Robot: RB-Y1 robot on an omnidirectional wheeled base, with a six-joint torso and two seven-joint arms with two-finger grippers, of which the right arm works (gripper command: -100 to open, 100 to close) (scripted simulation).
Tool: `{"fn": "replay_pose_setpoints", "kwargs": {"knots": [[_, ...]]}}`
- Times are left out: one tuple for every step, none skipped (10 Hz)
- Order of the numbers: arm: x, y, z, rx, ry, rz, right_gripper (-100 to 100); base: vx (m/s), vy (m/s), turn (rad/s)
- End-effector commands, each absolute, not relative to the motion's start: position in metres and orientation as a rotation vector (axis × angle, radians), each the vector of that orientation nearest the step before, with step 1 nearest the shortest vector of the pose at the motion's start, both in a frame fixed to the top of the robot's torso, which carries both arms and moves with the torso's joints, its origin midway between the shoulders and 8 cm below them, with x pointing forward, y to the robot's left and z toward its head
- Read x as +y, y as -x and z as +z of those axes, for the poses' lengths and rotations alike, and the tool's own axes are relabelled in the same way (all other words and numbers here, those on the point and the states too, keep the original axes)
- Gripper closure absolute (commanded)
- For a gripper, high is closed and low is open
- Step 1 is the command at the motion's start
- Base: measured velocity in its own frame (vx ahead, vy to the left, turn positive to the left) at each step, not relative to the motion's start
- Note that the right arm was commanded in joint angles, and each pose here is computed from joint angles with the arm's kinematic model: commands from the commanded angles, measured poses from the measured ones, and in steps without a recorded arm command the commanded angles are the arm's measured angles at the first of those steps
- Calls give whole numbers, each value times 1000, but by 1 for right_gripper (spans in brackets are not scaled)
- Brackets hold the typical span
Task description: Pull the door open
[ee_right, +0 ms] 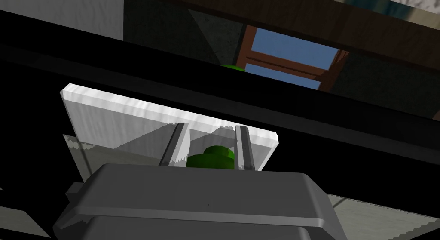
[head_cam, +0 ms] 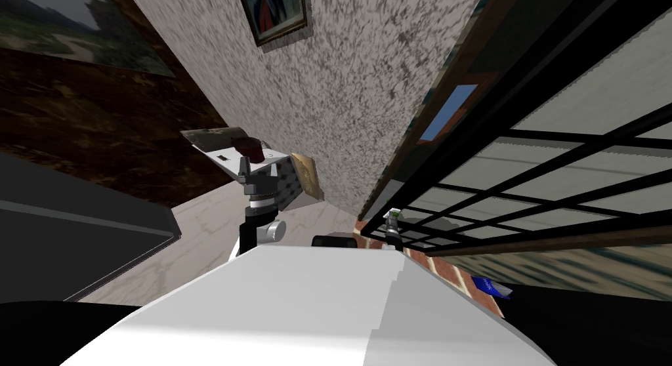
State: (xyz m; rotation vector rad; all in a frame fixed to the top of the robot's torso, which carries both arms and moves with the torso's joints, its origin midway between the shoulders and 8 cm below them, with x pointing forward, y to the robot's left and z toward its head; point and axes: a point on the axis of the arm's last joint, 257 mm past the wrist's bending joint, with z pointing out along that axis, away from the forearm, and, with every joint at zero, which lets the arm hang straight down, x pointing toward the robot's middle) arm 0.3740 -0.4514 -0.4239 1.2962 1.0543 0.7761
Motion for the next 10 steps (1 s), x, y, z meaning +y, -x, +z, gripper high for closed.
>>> {"fn": "replay_pose_setpoints", "kwargs": {"knots": [[-478,-364,-419,1002,-1333,775,100,-30,-23,93],[-479,-357,-429,1013,-1356,762,100,-11,-12,64],[-479,-354,-431,1017,-1362,756,100,1,-3,-22],[-478,-353,-438,1024,-1372,747,100,1,7,-10],[-479,-348,-439,1026,-1373,743,100,-5,7,-9],[-479,-350,-441,1030,-1380,740,100,-6,3,9],[-478,-361,-423,1005,-1344,772,100,-13,10,-21],[-480,-363,-419,964,-1365,810,100,-29,1,81],[-480,-363,-419,964,-1365,810,100,-12,-13,62],[-482,-362,-418,931,-1392,839,100,-18,-18,100]]}}
